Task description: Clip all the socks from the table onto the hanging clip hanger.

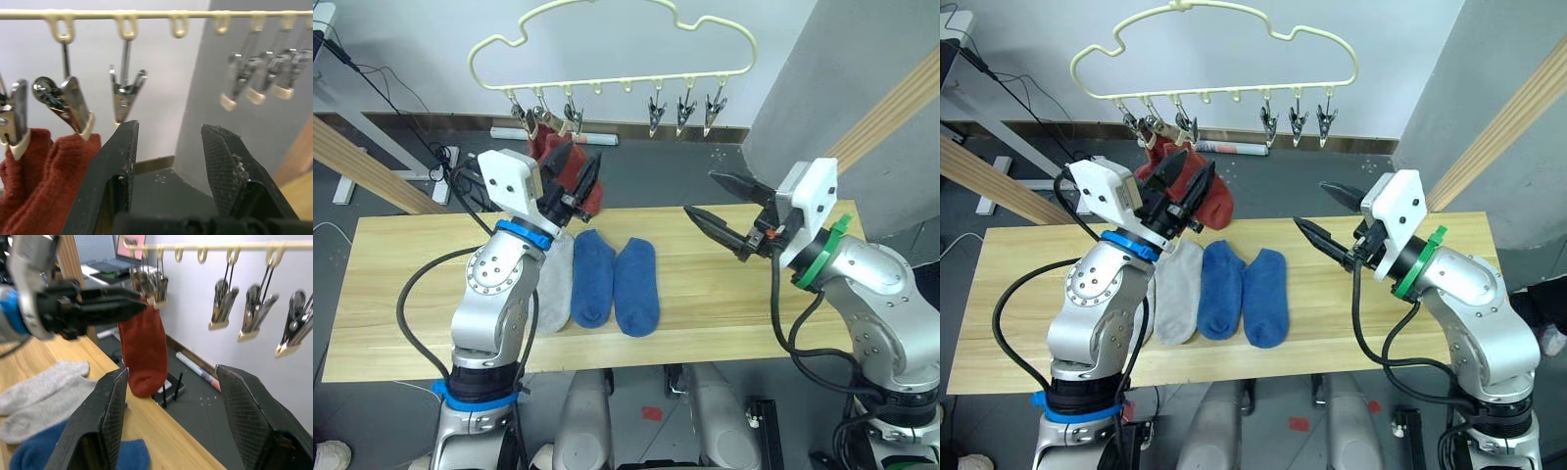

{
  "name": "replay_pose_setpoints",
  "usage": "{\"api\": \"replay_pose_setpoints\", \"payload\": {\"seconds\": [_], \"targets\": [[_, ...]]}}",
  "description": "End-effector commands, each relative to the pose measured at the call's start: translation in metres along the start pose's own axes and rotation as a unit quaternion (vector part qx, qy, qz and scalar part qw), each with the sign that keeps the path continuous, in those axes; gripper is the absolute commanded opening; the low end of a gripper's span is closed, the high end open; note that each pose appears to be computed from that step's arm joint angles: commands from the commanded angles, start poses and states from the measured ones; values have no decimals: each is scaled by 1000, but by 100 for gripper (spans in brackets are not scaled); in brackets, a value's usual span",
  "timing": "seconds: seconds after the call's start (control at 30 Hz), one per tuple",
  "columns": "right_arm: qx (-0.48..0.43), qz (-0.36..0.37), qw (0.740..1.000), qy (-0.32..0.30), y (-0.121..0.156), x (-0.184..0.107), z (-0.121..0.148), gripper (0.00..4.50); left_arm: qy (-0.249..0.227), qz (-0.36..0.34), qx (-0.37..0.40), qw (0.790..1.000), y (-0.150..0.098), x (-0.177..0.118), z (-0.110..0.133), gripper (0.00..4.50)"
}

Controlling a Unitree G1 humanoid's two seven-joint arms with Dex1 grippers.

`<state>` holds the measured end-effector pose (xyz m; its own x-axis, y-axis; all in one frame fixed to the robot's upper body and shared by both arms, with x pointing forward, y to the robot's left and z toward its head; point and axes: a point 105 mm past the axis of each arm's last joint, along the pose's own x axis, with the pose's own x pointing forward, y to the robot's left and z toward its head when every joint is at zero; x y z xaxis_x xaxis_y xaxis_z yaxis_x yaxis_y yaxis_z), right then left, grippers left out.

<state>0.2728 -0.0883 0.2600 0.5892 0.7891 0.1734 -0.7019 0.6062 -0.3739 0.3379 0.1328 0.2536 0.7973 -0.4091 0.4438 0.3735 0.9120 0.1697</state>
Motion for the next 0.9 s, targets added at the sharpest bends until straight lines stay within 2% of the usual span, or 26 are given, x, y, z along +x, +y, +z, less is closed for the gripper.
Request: {"api": "replay_pose_setpoints", "payload": {"seconds": [0.03, 0.33, 0.5, 0.9], "targets": [[-18, 11, 1000, -15, 5, -3, 14, 296, -30, 23, 20, 999, 4, 3, 10, 217], [-17, -4, 1000, -2, 1, -4, 8, 296, -50, 71, 41, 995, 20, 10, 19, 217], [-18, -6, 1000, -2, 0, -3, 8, 296, -55, 74, 43, 995, 26, 17, 19, 217], [-15, -9, 1000, -1, 0, -4, 7, 296, -75, 54, 30, 995, 17, 30, 22, 217]]}}
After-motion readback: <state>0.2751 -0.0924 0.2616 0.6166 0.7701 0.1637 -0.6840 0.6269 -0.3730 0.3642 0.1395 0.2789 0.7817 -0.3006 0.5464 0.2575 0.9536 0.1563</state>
